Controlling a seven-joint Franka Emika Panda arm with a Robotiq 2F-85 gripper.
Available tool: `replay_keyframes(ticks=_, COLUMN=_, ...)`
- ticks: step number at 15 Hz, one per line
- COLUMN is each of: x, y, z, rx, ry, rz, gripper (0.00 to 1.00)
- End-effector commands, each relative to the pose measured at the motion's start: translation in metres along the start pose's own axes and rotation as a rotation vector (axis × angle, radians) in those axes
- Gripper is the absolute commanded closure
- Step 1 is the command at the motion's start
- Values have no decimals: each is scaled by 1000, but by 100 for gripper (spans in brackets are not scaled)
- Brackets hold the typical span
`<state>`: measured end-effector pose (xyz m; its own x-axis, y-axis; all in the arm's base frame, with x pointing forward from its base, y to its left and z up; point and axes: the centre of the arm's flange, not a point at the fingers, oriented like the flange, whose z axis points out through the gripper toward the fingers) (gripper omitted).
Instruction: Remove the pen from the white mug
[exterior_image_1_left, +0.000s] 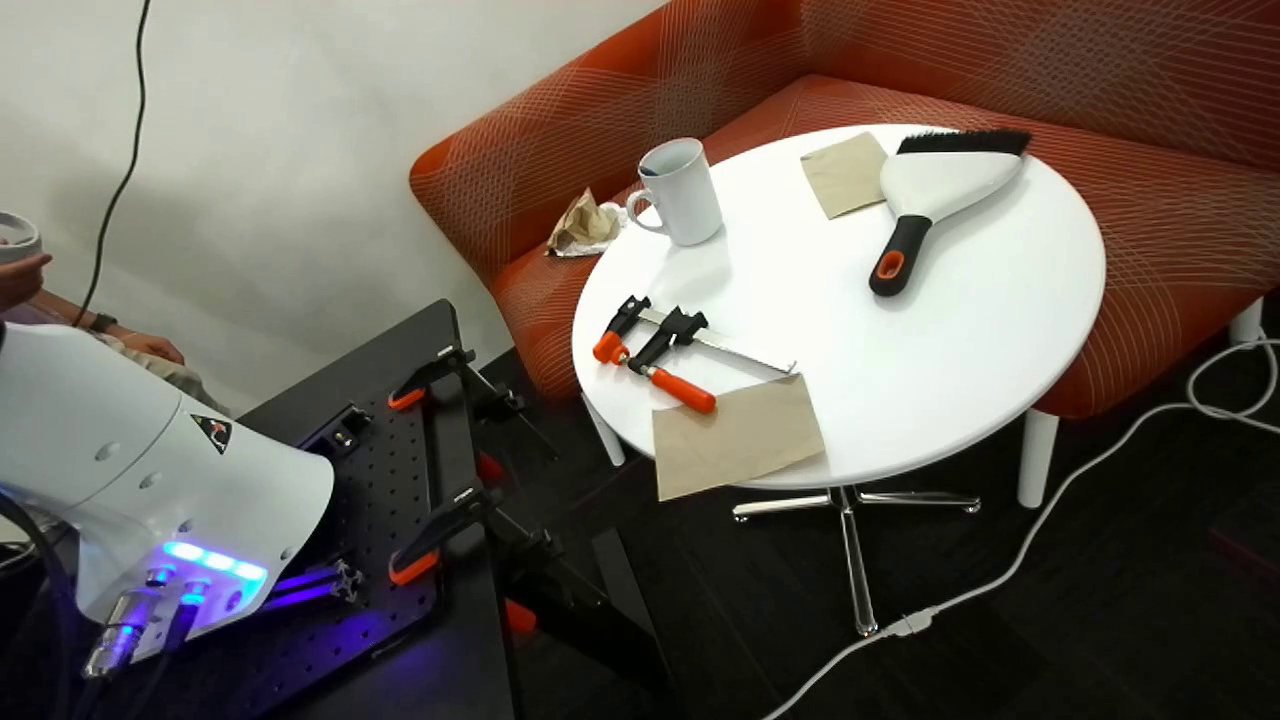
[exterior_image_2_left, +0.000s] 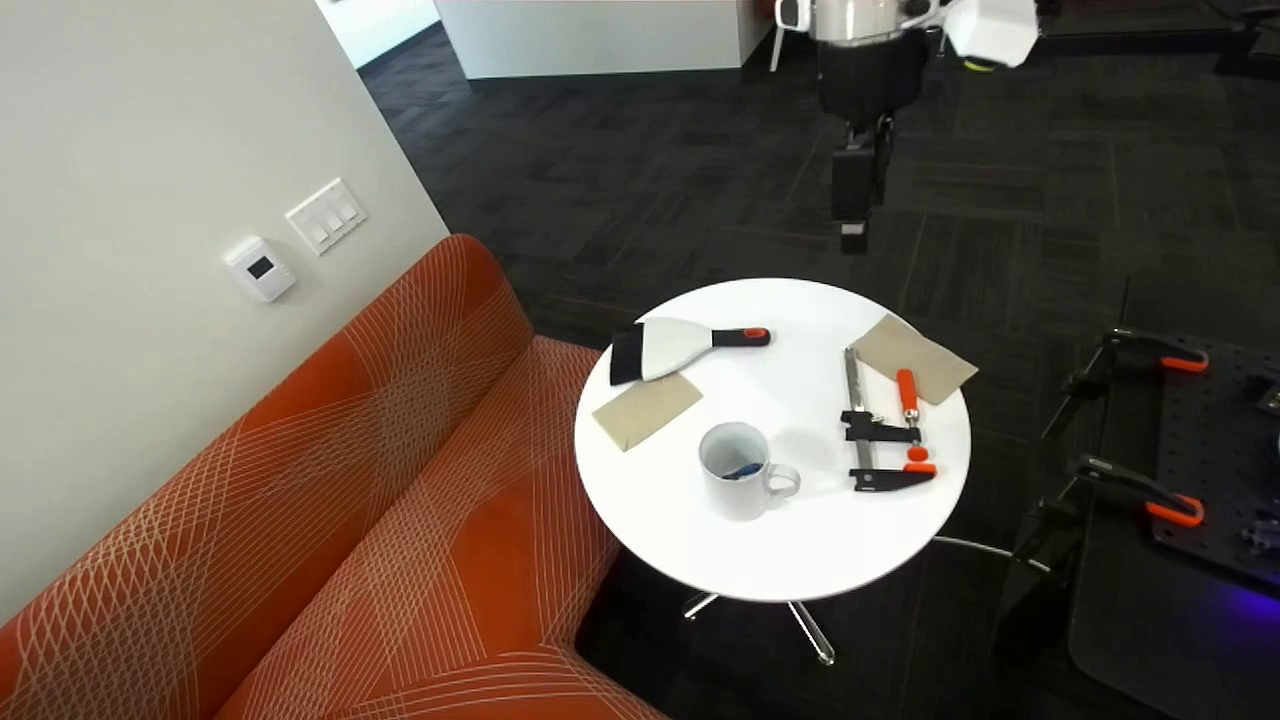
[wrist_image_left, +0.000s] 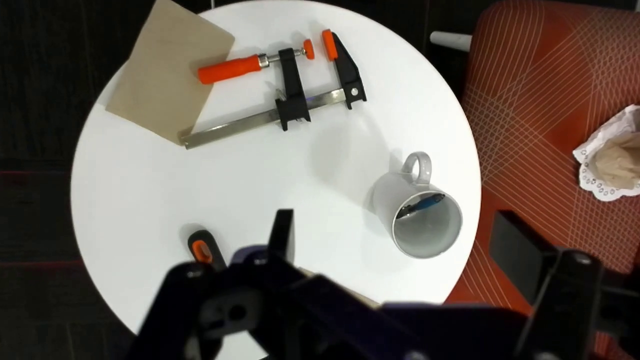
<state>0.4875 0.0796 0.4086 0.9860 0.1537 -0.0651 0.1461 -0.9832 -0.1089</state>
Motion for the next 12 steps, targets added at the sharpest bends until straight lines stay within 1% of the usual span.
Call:
replay_keyframes(ticks=1, x=42, y=-29, z=26, rx=12, ry=29, rz=64, gripper=0)
replay_keyframes(ticks=3, x=57, y=-47, z=44, rx=18, ry=36, rz=98, gripper=0)
replay_keyframes(ticks=7, x=81, y=-78, z=78, rx=22, ry=2, rz=157, gripper=0)
replay_keyframes(ticks=10, x=97, y=-92, z=101, rx=14, ry=-22, rz=188, gripper=0)
replay_keyframes(ticks=12, x=110, y=-95, z=120, rx=4, ry=-25, rz=221, gripper=0)
